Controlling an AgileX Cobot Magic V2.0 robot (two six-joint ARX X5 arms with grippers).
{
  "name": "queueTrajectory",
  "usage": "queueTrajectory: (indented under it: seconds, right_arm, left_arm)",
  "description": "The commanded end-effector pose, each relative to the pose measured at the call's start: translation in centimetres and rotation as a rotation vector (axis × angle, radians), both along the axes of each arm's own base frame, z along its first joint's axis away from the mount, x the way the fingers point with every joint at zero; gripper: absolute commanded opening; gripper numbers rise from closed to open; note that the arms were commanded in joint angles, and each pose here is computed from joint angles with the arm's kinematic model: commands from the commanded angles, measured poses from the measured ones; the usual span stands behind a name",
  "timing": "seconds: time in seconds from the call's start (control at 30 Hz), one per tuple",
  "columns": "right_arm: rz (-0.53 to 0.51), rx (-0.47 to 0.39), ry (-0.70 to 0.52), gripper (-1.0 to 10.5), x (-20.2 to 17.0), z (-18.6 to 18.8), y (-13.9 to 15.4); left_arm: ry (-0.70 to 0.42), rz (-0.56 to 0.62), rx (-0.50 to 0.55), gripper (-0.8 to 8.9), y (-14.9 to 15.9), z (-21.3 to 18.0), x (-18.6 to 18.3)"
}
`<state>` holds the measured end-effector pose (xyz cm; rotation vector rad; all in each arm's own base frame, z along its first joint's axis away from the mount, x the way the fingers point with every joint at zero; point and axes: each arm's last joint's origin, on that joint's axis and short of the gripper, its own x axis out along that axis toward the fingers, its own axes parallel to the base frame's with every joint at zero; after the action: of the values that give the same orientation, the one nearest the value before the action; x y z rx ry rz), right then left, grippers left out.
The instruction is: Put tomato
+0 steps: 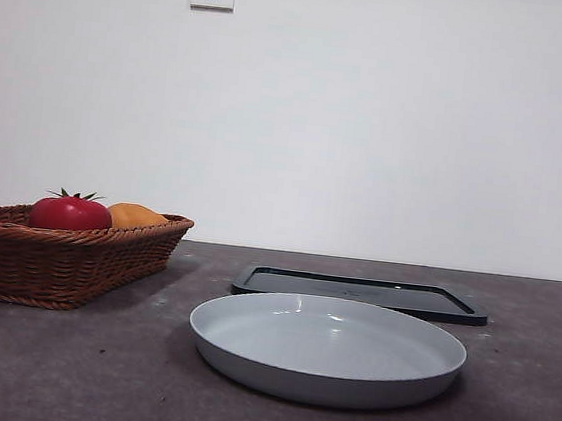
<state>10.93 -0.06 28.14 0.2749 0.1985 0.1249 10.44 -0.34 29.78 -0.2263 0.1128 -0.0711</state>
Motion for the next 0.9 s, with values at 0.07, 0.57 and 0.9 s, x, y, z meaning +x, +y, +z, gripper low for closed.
queueTrajectory:
  seconds: [0.07, 0.57, 0.9]
  right_arm:
    - [0.075, 0.013, 0.055, 0.1, 1.1, 2.3, 0.2]
    - [0.36, -0.045, 0.385, 0.1, 6.0, 5.4, 2.9]
    - [0.403, -0.052, 0.407, 0.8, 6.5, 5.1, 3.7]
  left_arm:
    - [0.059, -0.059, -0.009, 0.16, -0.2, 2.0, 1.5]
    - [0.409, -0.429, -0.047, 0.16, -2.7, 4.9, 8.4]
    - [0.512, -0.493, -0.032, 1.08, -4.0, 4.1, 9.0]
